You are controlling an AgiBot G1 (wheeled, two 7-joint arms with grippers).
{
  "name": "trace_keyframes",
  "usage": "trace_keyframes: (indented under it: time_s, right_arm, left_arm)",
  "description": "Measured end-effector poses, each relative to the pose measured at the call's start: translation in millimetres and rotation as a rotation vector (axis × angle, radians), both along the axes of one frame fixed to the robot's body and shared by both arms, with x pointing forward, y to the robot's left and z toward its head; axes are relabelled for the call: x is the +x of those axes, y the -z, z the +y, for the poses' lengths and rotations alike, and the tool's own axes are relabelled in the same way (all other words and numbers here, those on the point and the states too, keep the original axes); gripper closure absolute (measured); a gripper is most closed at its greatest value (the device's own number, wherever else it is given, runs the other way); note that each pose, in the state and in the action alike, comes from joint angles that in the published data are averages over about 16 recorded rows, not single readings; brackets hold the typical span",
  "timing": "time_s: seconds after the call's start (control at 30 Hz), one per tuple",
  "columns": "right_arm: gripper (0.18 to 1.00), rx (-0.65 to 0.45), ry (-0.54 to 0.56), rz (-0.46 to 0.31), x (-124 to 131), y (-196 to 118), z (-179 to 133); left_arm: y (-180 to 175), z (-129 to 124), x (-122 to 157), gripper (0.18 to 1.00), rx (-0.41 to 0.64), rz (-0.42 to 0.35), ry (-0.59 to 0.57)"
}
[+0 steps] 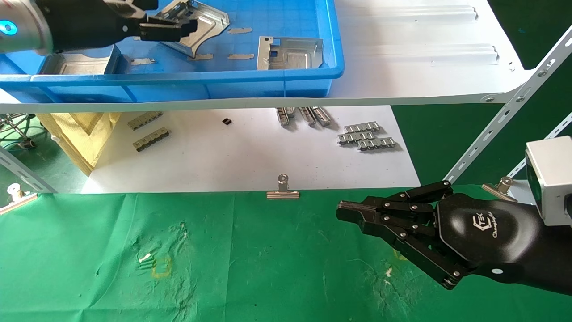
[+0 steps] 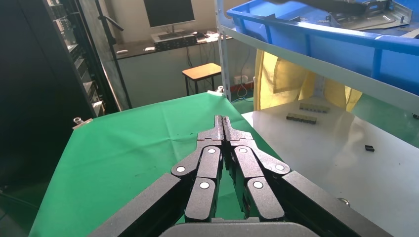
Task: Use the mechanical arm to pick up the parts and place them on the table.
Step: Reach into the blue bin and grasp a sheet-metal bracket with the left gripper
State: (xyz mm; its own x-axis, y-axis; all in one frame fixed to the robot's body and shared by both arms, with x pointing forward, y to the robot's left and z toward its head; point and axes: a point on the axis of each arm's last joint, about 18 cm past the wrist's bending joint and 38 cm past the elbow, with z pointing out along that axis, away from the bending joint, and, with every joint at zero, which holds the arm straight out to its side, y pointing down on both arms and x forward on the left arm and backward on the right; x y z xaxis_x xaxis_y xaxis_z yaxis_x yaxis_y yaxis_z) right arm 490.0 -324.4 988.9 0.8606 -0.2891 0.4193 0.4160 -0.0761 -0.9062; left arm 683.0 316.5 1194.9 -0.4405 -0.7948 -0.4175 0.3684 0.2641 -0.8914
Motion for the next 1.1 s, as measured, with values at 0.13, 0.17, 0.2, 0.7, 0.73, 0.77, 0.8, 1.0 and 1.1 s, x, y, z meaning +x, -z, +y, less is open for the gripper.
trace_keyframes:
  time_s: [0.13,0.17,0.2,0.7,0.73,0.77,0.8,1.0,1.1]
  right_arm:
    - [0.976,0.000,0.000,0.000,0,0,0]
    - [0.973,0.000,0.000,0.000,0,0,0]
    - [0.971,0.000,0.000,0.000,0,0,0]
    - [0.794,0.000,0.000,0.000,0,0,0]
    - [0.774,0.000,0.000,0.000,0,0,0]
    - [0.758,0.000,0.000,0.000,0,0,0]
    - [0.742,0.000,0.000,0.000,0,0,0]
    - [0.605,0.000,0.000,0.000,0,0,0]
    - [0.523,0.000,0.000,0.000,0,0,0]
  left_arm:
    - [1,2,11,0.199,-0.004,0.018,-0.055]
    - [2,2,12,0.202,-0.004,0.022,-0.061]
    - [3,2,13,0.206,-0.004,0.026,-0.065]
    - [14,1,2,0.392,0.020,0.060,0.028]
    - [14,1,1,0.415,0.020,0.059,0.031]
    - [14,2,0,0.437,0.020,0.058,0.033]
    - [14,3,0,0.454,0.020,0.056,0.033]
    - [10,8,1,0.589,0.012,0.037,0.010]
    - [7,10,3,0.662,0.007,0.028,-0.009]
